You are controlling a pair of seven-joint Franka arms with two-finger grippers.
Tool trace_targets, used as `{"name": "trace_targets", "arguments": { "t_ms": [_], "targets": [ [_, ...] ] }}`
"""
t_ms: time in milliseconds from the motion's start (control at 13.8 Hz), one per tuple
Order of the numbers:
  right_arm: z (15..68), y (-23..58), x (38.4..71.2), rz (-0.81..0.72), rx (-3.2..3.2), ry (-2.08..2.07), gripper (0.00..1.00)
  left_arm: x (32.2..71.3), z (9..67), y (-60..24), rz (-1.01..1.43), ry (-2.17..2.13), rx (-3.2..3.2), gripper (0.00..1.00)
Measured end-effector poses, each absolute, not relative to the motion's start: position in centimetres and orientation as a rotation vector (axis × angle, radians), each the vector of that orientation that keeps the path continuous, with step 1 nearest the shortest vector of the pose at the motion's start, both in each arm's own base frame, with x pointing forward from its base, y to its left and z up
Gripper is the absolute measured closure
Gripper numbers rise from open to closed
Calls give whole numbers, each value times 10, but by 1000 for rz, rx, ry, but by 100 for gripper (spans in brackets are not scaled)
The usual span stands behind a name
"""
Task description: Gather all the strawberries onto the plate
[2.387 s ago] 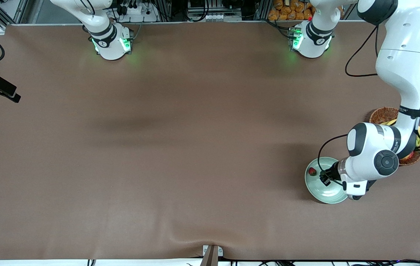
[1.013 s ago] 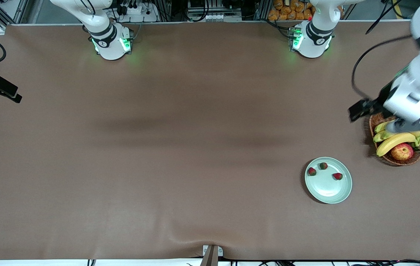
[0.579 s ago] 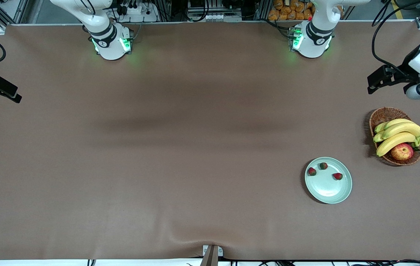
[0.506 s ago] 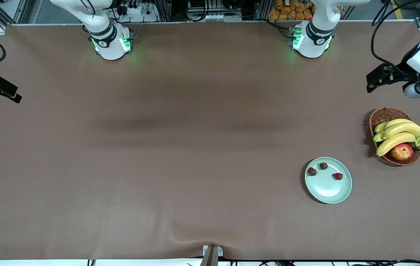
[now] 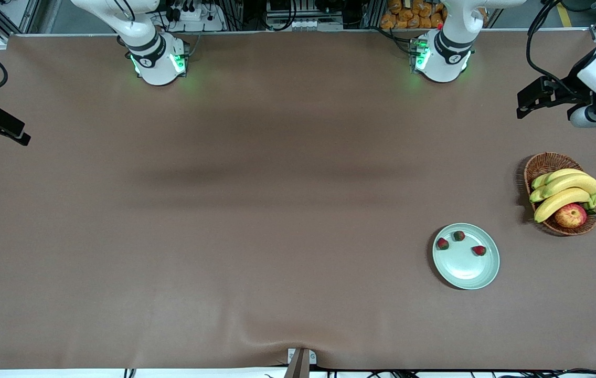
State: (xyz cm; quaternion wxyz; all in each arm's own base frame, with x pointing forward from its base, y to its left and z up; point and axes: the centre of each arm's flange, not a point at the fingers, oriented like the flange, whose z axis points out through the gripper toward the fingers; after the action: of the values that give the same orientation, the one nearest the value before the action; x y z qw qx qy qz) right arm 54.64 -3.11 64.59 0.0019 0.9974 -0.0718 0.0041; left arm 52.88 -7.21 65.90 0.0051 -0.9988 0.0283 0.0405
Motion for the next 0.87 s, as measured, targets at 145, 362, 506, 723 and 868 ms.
{"name": "trace_targets", "arguments": {
  "t_ms": [145,362,506,723,868],
  "targets": [
    [646,-31,546,11,3130,-225,0,529,659,-73,130,90,-3128,0],
    [646,-31,546,8,3130,-225,0,528,659,-76,134,102,-3128,0],
    [646,-31,546,7,3130,-226,0,527,659,-78,135,107,-3128,0],
    [645,-31,546,6,3130,-226,0,527,659,-78,135,109,-3128,0],
    [645,-31,546,6,3130,-226,0,527,659,-78,134,109,-3128,0]
  ]
}}
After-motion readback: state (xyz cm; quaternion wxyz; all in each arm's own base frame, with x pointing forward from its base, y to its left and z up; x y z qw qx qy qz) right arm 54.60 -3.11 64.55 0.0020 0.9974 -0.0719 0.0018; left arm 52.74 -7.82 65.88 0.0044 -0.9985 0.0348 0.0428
